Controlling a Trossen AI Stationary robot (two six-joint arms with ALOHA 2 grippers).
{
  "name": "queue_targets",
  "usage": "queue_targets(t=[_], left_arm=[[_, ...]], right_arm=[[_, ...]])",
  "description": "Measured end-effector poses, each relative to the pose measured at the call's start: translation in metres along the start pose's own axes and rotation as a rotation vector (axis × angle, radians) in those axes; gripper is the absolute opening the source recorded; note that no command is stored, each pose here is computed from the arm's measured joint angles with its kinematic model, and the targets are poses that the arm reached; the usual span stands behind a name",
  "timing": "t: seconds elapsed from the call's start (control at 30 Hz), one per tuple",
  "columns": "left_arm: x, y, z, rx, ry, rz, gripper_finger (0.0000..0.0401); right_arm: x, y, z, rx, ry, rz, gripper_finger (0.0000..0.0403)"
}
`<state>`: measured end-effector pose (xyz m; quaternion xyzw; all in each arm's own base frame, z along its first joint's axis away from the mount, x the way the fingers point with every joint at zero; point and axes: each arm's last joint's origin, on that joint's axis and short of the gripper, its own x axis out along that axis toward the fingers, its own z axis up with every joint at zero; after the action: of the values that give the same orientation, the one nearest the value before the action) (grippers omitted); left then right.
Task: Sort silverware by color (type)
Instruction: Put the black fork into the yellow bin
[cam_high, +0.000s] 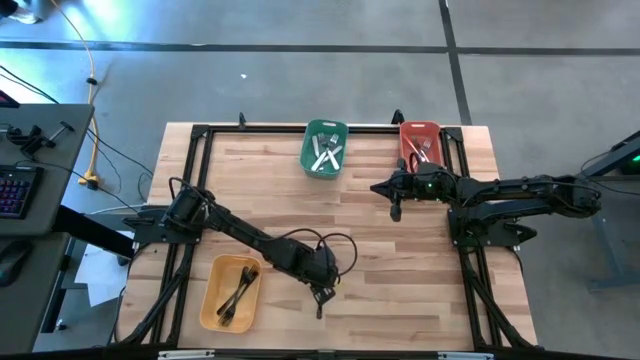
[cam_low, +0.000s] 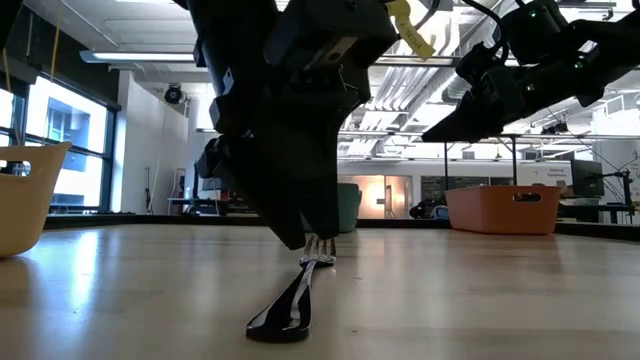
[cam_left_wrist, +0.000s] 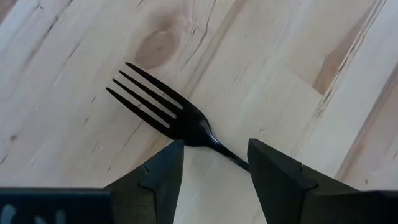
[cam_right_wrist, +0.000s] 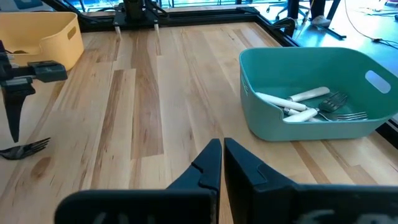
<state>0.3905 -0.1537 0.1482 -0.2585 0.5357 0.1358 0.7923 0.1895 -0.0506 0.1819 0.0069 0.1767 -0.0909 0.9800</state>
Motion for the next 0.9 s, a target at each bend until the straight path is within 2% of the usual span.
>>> queue_targets(t=[0.37, 0.53, 0.63, 0.9], left_arm=[[0.021, 0.002, -0.005, -0.005, 0.055, 0.020, 0.0170], [0.018, 0.005, -0.007, 0.039, 0.076, 0.044, 0.0167], [0.015, 0.007, -0.008, 0.083, 0.092, 0.061, 0.0152], [0.014, 0.012, -0.011, 0.200, 0.157, 0.085, 0.0081]], right_arm=[[0.000, 0.000, 0.000, 0.000, 0.001, 0.000, 0.0002], [0.000, 0.000, 0.000, 0.000, 0.001, 0.000, 0.0002], [0.000, 0.000, 0.000, 0.000, 0.001, 0.000, 0.0002], [0.000, 0.000, 0.000, 0.000, 0.002, 0.000, 0.0002]])
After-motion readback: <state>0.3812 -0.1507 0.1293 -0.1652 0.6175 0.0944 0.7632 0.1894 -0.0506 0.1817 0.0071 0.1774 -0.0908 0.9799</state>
